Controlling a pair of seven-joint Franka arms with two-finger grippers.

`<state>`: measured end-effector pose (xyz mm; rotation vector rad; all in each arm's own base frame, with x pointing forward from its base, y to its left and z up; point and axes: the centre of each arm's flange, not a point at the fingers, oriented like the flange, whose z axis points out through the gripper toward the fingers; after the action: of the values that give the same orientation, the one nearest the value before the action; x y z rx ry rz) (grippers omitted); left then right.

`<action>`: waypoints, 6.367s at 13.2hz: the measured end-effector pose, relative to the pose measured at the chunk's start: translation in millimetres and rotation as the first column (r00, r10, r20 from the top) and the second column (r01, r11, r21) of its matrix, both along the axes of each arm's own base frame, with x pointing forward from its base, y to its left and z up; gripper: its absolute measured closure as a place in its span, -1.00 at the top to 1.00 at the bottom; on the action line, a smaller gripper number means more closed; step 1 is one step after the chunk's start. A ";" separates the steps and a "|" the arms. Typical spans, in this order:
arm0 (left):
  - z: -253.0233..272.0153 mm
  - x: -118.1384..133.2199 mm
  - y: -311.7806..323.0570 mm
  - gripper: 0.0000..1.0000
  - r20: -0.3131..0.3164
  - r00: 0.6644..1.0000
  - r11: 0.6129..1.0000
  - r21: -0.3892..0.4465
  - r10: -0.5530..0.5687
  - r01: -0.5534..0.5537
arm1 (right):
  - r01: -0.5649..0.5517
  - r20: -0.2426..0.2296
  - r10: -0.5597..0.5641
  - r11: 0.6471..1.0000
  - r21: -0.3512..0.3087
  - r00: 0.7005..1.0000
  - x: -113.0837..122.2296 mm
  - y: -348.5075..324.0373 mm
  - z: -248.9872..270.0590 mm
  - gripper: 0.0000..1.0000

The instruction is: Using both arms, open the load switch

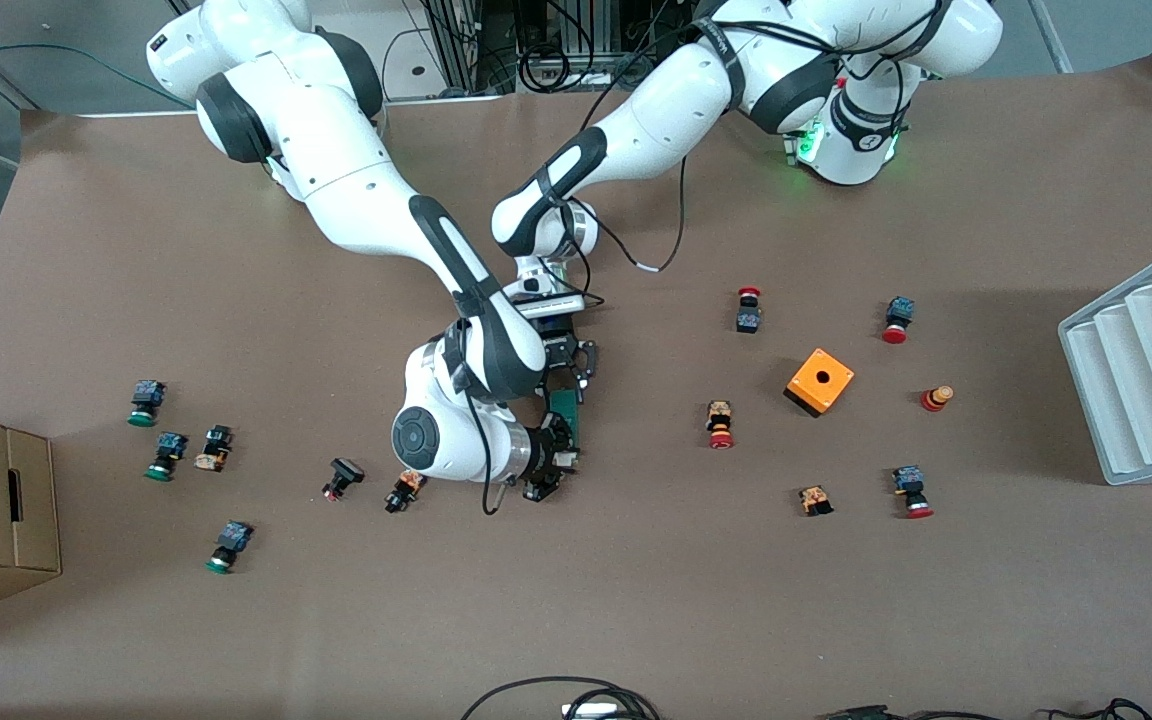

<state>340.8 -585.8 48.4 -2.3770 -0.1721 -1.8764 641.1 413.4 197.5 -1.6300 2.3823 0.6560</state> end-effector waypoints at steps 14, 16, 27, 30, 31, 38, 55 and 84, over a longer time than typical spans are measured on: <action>0.1 -0.2 -0.3 0.15 -0.001 1.000 1.000 -0.001 0.000 0.000 | 0.014 0.001 -0.014 1.000 0.018 1.000 -4.5 -5.0 18.3 -0.68; 0.1 -0.2 -0.2 0.14 -0.001 1.000 1.000 0.000 0.000 0.000 | 0.015 0.002 -0.015 1.000 0.018 1.000 -5.3 -5.5 19.2 -0.68; 0.0 -0.4 -0.3 0.11 -0.001 1.000 1.000 0.000 0.000 0.000 | -0.004 0.010 0.003 1.000 0.026 1.000 -12.2 -8.1 24.8 -0.68; -0.1 -0.5 -0.3 0.10 -0.002 1.000 1.000 0.000 0.000 0.000 | -0.013 0.005 0.013 0.999 0.029 1.000 -17.6 -8.8 27.2 -0.68; -0.1 -0.5 -0.3 0.10 -0.002 1.000 1.000 0.000 0.000 0.000 | -0.014 0.003 0.014 0.999 0.030 1.000 -19.1 -8.8 27.7 -0.68; -0.9 -1.1 -0.3 0.10 -0.003 1.000 1.000 0.002 -0.001 0.001 | -0.036 -0.007 0.036 0.999 0.034 0.999 -29.2 -8.6 28.2 -0.68; -0.2 -3.1 -1.8 0.10 -0.003 1.000 1.000 0.000 -0.001 0.001 | -0.071 0.000 0.071 0.997 0.038 0.997 -37.9 -10.9 30.4 -0.68; -0.1 -3.4 -2.0 0.07 -0.005 1.000 1.000 0.008 -0.001 0.001 | -0.086 -0.009 0.087 0.995 0.039 0.996 -47.4 -20.0 39.5 -0.69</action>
<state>337.4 -587.8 48.3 -2.3772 -0.1626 -1.8684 593.7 393.4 236.9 -1.7258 2.3019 0.7231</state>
